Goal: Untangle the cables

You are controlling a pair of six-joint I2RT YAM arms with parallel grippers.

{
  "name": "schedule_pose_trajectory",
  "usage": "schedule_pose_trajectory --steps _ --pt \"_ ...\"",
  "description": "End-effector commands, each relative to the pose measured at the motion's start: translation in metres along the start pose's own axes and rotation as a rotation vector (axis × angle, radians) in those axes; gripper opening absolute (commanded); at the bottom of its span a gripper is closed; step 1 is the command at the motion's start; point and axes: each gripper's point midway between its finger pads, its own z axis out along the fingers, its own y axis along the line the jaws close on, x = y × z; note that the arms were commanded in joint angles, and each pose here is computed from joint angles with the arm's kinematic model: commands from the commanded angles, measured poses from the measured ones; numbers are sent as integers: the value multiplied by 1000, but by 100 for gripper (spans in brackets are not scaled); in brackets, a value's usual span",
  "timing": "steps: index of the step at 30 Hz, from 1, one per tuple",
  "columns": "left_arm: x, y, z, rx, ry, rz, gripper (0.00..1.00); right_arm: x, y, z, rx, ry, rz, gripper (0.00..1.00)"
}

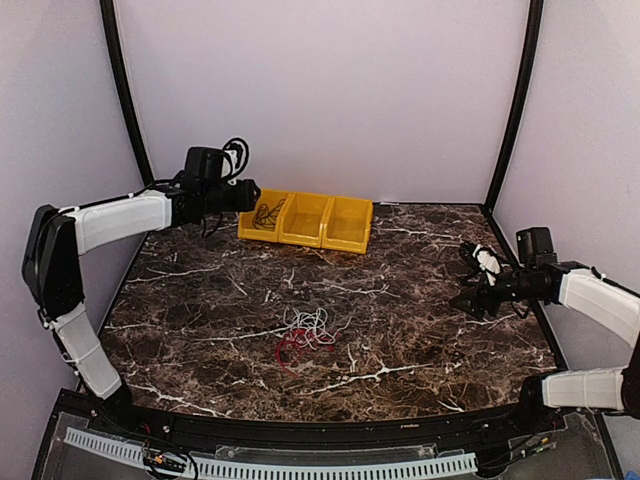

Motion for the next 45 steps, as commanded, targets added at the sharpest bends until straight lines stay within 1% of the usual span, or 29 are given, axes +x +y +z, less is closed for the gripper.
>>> schedule_pose_trajectory --steps 1,2,3,4,5,6,7,8,9,10,12,15,17,19,22,23,24,25,27,31,34,37,41,45 --pt "11 -34 -61 84 -62 31 51 -15 -3 -3 15 -32 -46 73" --pt "31 -51 -66 143 -39 38 51 -15 -3 -2 14 -29 -46 73" --pt "32 -61 -78 181 -52 39 50 -15 -3 -1 12 -29 -50 72" --pt "56 -79 -83 238 -23 56 49 -16 -2 0 10 -27 -53 72" --pt "58 -87 -94 267 -36 63 48 -17 -1 2 5 -26 -59 72" --pt "81 -105 -100 328 -3 85 47 -18 1 4 1 -23 -65 72" --pt "87 -112 -108 353 -2 93 46 -18 2 6 -2 -17 -73 72" --pt "107 -121 -112 377 33 104 45 -20 4 8 -5 -12 -84 72" --pt "112 -125 -117 389 41 106 44 -21 5 10 -5 -5 -97 71" --pt "130 -131 -121 402 79 108 43 -24 7 13 -6 1 -111 71" --pt "145 -138 -129 419 106 104 43 -33 13 15 -25 3 -131 68" --pt "165 -139 -136 429 141 85 43 -50 29 17 -99 -22 -163 66" --pt "177 -135 -137 418 177 66 44 -60 40 21 -139 -12 -202 64" --pt "186 -121 -133 336 203 11 46 -72 49 27 -173 17 -257 63" --pt "196 -122 -131 340 238 -76 47 -90 71 43 -251 68 -335 61" --pt "197 -125 -131 359 244 -122 47 -98 77 48 -266 72 -357 60" --pt "201 -126 -128 357 255 -146 47 -105 82 52 -282 74 -376 59" --pt "201 -127 -127 354 263 -204 47 -110 88 57 -298 72 -390 58" --pt "205 -128 -122 336 289 -277 47 -122 101 66 -339 51 -412 58" --pt "217 -128 -111 288 349 -395 43 -130 131 89 -418 59 -446 57" --pt "222 -137 -108 313 389 -441 39 -123 150 103 -445 111 -481 56" --pt "229 -142 -100 297 440 -453 37 -115 163 107 -455 136 -505 55" --pt "233 -151 -93 312 478 -457 35 -111 169 104 -460 127 -509 56" --pt "231 -156 -88 320 473 -473 36 -112 173 99 -472 108 -504 57"
